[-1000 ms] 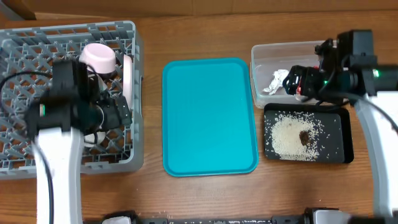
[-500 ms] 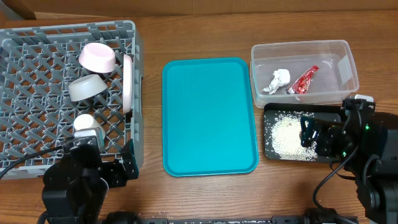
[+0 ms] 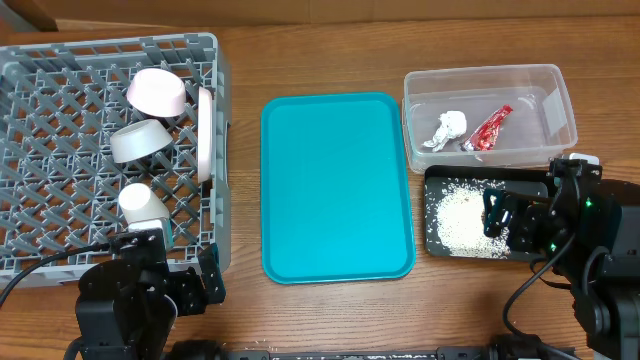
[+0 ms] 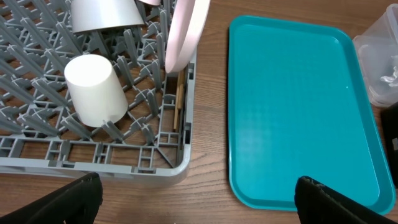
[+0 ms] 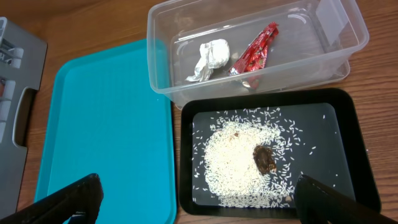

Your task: Sort waste into correct bins and load items into the dishwasher

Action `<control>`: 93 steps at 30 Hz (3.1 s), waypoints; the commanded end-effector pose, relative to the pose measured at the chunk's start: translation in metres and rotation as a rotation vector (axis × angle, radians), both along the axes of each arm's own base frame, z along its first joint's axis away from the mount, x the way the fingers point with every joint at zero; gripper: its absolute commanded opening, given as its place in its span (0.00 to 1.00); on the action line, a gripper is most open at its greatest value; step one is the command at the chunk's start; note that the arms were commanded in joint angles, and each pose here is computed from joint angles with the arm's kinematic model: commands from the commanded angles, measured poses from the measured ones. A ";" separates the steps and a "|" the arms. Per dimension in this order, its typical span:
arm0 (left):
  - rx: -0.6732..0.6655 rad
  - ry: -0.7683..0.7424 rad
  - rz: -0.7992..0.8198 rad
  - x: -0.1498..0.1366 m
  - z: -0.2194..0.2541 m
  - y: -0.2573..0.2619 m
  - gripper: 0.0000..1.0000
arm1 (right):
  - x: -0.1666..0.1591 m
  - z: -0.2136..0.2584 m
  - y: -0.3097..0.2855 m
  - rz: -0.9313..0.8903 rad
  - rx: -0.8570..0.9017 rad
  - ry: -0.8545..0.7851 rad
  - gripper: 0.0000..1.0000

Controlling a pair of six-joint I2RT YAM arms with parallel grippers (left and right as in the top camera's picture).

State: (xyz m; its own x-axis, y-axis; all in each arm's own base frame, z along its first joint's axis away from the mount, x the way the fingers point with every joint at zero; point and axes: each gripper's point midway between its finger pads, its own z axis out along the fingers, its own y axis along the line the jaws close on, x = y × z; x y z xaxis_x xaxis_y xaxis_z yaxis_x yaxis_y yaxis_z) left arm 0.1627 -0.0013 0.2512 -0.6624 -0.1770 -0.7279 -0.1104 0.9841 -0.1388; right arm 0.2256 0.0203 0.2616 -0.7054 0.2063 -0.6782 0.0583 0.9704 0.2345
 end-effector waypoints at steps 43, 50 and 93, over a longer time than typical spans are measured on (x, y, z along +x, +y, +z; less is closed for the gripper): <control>-0.006 -0.004 0.009 -0.002 -0.001 0.000 1.00 | 0.019 -0.090 0.009 0.072 -0.092 -0.778 1.00; -0.006 -0.004 0.008 -0.001 -0.001 0.000 1.00 | 0.019 -0.090 0.009 0.072 -0.092 -0.778 1.00; 0.024 -0.655 -0.108 0.083 -0.097 -0.021 1.00 | 0.019 -0.090 0.009 0.072 -0.092 -0.778 1.00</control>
State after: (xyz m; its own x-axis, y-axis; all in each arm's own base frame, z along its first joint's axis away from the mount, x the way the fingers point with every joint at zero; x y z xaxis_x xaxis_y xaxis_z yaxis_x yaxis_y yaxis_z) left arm 0.2457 -0.0202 0.1550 -0.0965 -0.1327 -0.9865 0.0791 0.9869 -0.1405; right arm 0.2446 0.0284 0.1732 -0.0354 0.0969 -0.9947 -0.1505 0.9834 0.1012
